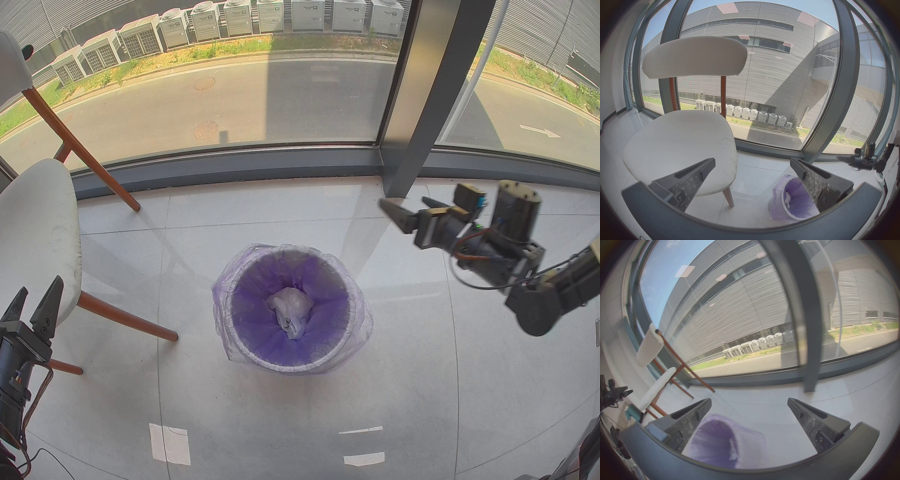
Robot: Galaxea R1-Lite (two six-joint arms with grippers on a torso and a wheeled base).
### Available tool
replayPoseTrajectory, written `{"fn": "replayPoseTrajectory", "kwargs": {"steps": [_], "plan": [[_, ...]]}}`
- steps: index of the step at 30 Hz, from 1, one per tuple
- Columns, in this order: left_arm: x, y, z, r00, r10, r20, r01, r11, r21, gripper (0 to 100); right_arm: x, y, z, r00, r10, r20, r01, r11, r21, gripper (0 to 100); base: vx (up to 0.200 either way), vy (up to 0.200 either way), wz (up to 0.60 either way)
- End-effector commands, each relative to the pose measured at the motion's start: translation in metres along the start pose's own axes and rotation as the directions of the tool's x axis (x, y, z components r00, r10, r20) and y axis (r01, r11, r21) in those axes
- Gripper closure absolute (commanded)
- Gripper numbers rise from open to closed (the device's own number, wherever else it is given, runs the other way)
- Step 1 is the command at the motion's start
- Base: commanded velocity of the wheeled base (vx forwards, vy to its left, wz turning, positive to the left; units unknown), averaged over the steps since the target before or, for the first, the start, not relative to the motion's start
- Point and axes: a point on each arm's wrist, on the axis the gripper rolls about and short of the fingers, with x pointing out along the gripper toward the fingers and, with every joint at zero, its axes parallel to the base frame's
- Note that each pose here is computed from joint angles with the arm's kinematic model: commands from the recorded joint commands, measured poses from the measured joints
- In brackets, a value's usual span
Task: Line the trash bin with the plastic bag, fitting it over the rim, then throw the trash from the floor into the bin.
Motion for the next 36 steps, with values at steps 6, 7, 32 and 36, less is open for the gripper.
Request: {"fn": "replayPoseTrajectory", "kwargs": {"steps": [6, 7, 32, 36], "plan": [[-0.005, 0.004, 0.000, 0.999, 0.039, 0.018, -0.039, 0.999, 0.010, 0, -0.203, -0.036, 0.058, 0.934, -0.275, 0.227, 0.292, 0.955, -0.045, 0, 0.000, 0.000, 0.00], [-0.006, 0.004, 0.000, 0.999, 0.039, 0.016, -0.040, 0.999, 0.018, 0, -0.214, -0.034, 0.055, 0.929, -0.286, 0.237, 0.305, 0.951, -0.046, 0, 0.000, 0.000, 0.00], [-0.123, 0.030, -0.056, 0.979, -0.011, -0.202, 0.025, 0.998, 0.065, 0, -0.379, 0.014, -0.097, 0.868, -0.493, 0.060, 0.496, 0.851, -0.171, 0, 0.000, 0.000, 0.00], [-0.123, 0.029, -0.057, 0.972, -0.059, -0.226, 0.068, 0.997, 0.033, 0, -0.380, 0.015, -0.098, 0.882, -0.468, 0.058, 0.471, 0.867, -0.161, 0, 0.000, 0.000, 0.00]]}}
